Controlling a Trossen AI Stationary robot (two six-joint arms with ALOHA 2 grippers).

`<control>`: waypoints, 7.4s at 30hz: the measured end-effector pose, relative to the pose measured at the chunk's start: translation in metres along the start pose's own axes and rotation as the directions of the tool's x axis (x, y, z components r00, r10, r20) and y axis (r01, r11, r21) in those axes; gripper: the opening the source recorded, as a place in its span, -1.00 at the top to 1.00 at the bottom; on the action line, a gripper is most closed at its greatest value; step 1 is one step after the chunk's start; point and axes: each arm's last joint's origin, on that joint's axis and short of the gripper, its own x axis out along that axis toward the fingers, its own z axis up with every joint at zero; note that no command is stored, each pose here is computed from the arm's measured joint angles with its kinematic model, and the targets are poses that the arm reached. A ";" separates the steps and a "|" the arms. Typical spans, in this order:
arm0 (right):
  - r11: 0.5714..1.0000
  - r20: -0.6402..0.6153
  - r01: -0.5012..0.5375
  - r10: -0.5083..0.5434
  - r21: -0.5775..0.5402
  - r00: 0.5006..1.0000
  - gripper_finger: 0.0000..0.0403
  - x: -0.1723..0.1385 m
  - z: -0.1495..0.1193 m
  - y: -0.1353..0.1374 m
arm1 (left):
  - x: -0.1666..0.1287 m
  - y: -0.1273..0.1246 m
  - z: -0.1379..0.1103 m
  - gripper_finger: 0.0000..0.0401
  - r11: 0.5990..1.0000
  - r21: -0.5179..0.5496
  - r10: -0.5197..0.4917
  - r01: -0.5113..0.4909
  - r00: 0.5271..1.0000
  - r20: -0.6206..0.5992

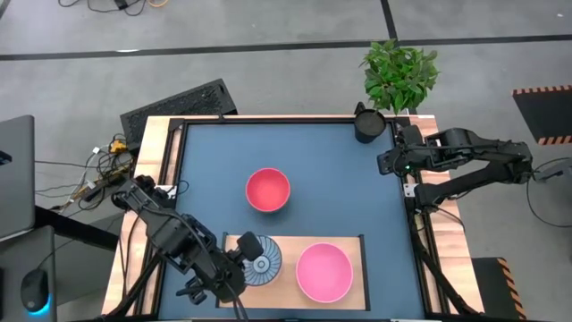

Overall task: Place and stack bowls onto a shelf
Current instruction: Stack the blue patterned bowl on top of the orange patterned bowl on the shelf, then adjust the stacked bowls on the shelf

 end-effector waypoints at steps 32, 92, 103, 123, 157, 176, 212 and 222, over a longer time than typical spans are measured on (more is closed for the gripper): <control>1.000 -0.009 -0.004 0.004 0.000 1.000 -0.24 0.000 0.000 0.000 | 0.008 0.002 0.002 1.00 0.999 -0.050 -0.004 0.004 1.000 -0.006; 0.999 -0.015 -0.006 0.006 -0.033 1.000 -0.24 0.000 0.000 0.000 | 0.004 0.001 0.007 0.78 0.969 -0.227 0.107 -0.099 0.994 0.023; 0.998 -0.021 -0.010 0.009 -0.054 1.000 -0.24 0.000 -0.001 0.000 | 0.013 -0.007 0.010 0.78 0.970 -0.216 0.108 -0.107 0.994 -0.009; 0.998 -0.024 -0.011 0.010 -0.054 1.000 -0.24 0.000 -0.001 0.000 | 0.013 -0.008 0.013 0.78 0.948 -0.315 0.063 -0.049 0.998 0.032; 0.998 -0.024 -0.011 0.010 -0.056 1.000 -0.24 0.000 -0.001 0.000 | -0.001 -0.004 0.020 0.78 0.812 -0.583 0.095 -0.004 0.988 0.125; 0.998 -0.021 -0.010 0.008 -0.063 1.000 -0.24 0.000 -0.001 0.000 | -0.014 0.028 -0.009 0.99 0.531 -0.666 0.597 -0.525 0.789 -0.146; 0.970 0.063 -0.210 0.218 -0.121 0.974 -0.24 -0.004 0.007 0.022 | 0.012 0.011 -0.013 1.00 0.291 -0.835 0.620 -0.467 0.757 -0.207; 0.736 0.136 -0.562 0.644 -0.377 0.752 -0.24 -0.024 0.015 0.081 | -0.014 -0.008 -0.008 1.00 0.250 -0.884 0.708 -0.394 0.698 -0.111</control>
